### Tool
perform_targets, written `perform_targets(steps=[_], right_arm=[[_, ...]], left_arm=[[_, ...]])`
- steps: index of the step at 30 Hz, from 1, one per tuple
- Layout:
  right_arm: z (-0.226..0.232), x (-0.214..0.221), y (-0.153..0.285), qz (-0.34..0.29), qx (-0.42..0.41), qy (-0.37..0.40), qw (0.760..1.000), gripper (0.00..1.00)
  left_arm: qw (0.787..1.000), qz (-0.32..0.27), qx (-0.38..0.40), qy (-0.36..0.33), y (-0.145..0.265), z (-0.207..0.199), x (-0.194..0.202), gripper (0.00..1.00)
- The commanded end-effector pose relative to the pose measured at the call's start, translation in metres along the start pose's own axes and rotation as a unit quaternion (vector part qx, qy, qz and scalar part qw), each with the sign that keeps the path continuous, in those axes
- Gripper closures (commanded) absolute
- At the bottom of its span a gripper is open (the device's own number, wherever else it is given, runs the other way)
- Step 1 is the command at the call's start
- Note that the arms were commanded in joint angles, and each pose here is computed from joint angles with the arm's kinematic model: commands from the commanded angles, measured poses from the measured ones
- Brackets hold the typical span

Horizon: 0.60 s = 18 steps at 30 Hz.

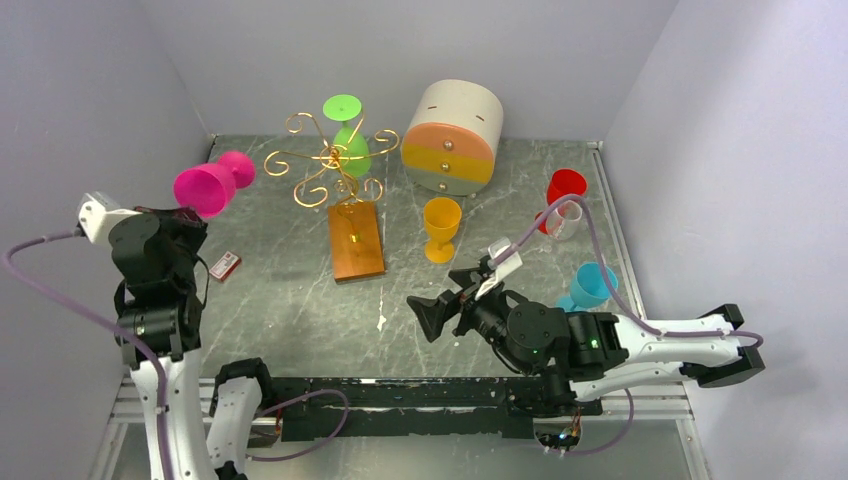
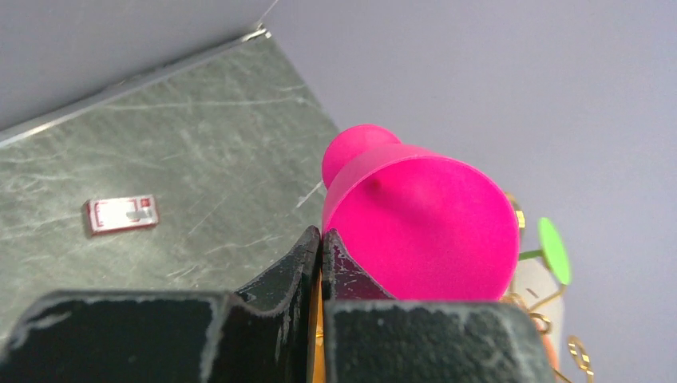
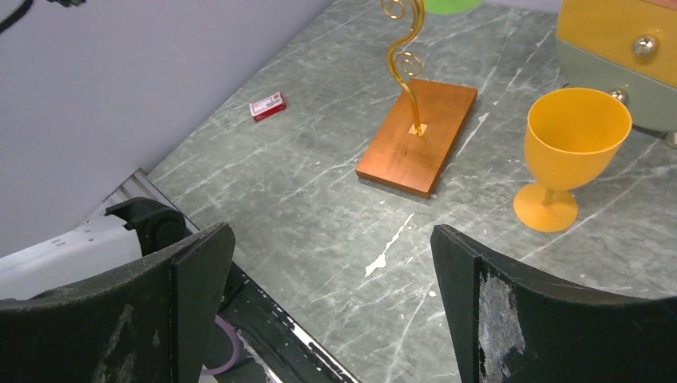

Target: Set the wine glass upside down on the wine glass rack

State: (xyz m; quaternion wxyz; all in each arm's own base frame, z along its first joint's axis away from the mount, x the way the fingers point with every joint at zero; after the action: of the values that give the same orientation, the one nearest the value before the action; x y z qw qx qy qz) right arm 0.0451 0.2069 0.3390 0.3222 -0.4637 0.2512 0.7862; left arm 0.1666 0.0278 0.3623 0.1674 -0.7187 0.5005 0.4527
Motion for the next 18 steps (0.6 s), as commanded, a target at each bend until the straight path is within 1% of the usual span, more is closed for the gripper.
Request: perform_targets(steps=[1, 4, 10, 11, 12, 14, 18], right_arm=[[0.015, -0.006, -0.004, -0.015, -0.03, -0.025, 0.999, 0.03], [0.023, -0.004, -0.009, -0.016, -0.052, -0.017, 0.998, 0.06], [0.043, -0.01, -0.021, -0.03, -0.067, -0.01, 0.997, 0.08], [0.046, -0.007, -0.023, -0.028, -0.075, -0.002, 0.997, 0.1], [0.054, -0.016, -0.023, -0.034, -0.094, 0.002, 0.995, 0.11], [0.064, -0.018, -0.027, -0.034, -0.123, 0.046, 0.991, 0.12], [0.068, -0.024, -0.037, -0.045, -0.115, 0.155, 0.98, 0.12]], left_arm=[[0.997, -0.061, 0.049, 0.008, 0.027, -0.014, -0.031, 0.93], [0.993, -0.079, 0.083, 0.007, 0.046, -0.021, -0.043, 0.93], [0.98, -0.098, 0.173, -0.002, 0.078, -0.033, -0.055, 0.93], [0.977, -0.099, 0.188, -0.005, 0.083, -0.035, -0.056, 0.93], [0.975, -0.098, 0.201, -0.01, 0.088, -0.038, -0.057, 0.93], [0.972, -0.091, 0.218, -0.006, 0.094, -0.042, -0.06, 0.93], [0.953, -0.08, 0.29, -0.026, 0.108, -0.054, -0.063, 0.93]])
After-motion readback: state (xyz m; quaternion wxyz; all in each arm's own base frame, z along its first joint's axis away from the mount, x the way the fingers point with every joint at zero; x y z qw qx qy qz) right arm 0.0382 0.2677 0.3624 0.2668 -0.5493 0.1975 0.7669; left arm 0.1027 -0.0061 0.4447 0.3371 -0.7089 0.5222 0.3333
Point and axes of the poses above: each gripper's point midway between its finger pads, its own y axis back along the fingers, its own z axis along the line the jaws close on, x = y × z, the point moved 9 cm from there along y, back along the fingers, and after that the axes turned 11 degrees about -y, right-handed, at the moved point
